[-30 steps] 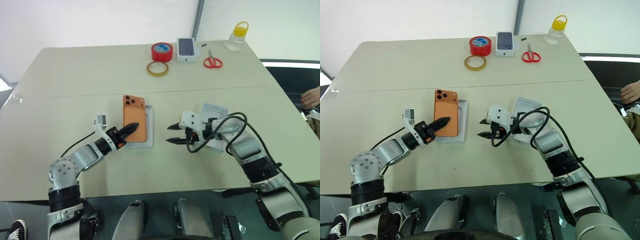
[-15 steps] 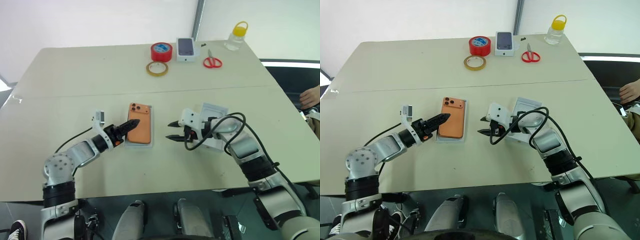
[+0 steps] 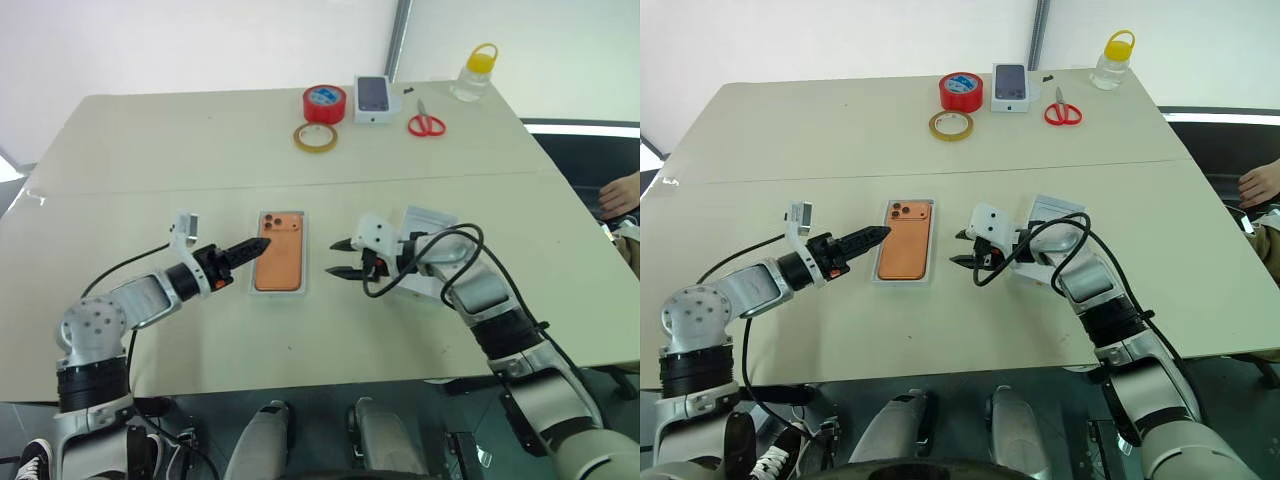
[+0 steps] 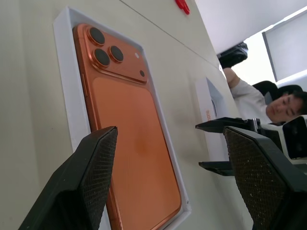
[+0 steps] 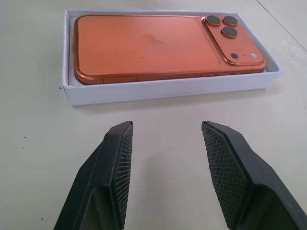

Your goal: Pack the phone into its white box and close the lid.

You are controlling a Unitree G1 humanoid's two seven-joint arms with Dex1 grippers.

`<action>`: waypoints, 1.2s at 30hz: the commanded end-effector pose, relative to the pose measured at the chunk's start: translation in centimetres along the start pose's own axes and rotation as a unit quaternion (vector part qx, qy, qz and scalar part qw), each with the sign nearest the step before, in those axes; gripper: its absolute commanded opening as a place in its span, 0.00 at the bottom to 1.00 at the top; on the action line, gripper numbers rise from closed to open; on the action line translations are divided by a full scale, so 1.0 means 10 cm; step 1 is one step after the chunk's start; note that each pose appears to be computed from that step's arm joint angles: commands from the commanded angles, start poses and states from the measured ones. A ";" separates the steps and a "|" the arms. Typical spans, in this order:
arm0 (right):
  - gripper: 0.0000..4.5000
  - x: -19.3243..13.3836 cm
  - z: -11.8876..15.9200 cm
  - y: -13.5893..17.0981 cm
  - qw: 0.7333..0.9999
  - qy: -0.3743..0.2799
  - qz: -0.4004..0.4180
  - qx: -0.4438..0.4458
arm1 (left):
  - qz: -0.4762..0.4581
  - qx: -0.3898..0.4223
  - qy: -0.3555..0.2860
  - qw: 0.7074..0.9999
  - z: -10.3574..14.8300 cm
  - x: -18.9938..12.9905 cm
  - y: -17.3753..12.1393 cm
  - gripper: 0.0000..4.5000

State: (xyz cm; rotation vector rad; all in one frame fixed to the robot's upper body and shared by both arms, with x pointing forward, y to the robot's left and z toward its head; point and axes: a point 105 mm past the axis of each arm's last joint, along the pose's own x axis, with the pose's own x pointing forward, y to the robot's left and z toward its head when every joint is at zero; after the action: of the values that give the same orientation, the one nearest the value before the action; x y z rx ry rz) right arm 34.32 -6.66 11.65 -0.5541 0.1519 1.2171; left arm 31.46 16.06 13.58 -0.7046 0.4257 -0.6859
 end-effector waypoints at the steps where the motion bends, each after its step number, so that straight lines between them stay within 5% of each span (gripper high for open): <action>1: 0.53 -0.02 0.15 -0.09 0.999 -0.019 -0.019 -0.018 | 0.005 0.052 -0.021 0.998 0.18 -0.06 -0.08 0.82; 3: 0.53 -0.03 0.15 -0.15 0.999 -0.019 -0.032 -0.018 | 0.039 0.069 -0.040 0.996 0.27 -0.13 0.05 0.82; 6: 0.35 -0.04 0.16 -0.25 0.998 -0.023 -0.056 -0.006 | 0.130 0.114 -0.076 0.982 0.47 -0.26 0.35 0.65; 9: 0.01 0.02 0.15 -0.22 0.998 -0.018 -0.061 -0.029 | 0.183 0.172 -0.086 0.964 0.55 -0.30 0.51 0.30; 12: 0.00 0.11 0.14 -0.21 0.997 -0.015 -0.072 -0.028 | 0.196 0.194 -0.060 0.960 0.45 -0.26 0.59 0.01; 21: 0.00 0.28 0.09 -0.01 0.997 0.015 -0.029 -0.075 | 0.139 0.215 0.076 0.964 -0.23 0.14 0.44 0.01; 36: 0.00 0.02 -0.16 -0.16 0.993 0.061 -0.044 -0.091 | 0.019 0.218 0.085 0.972 -0.63 0.95 -0.08 0.01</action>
State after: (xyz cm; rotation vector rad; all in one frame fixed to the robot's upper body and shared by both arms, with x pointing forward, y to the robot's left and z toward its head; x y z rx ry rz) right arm 35.95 -7.52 9.72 -0.7763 0.1660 1.1226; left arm 35.55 11.12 8.79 -0.2085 0.4040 -0.5986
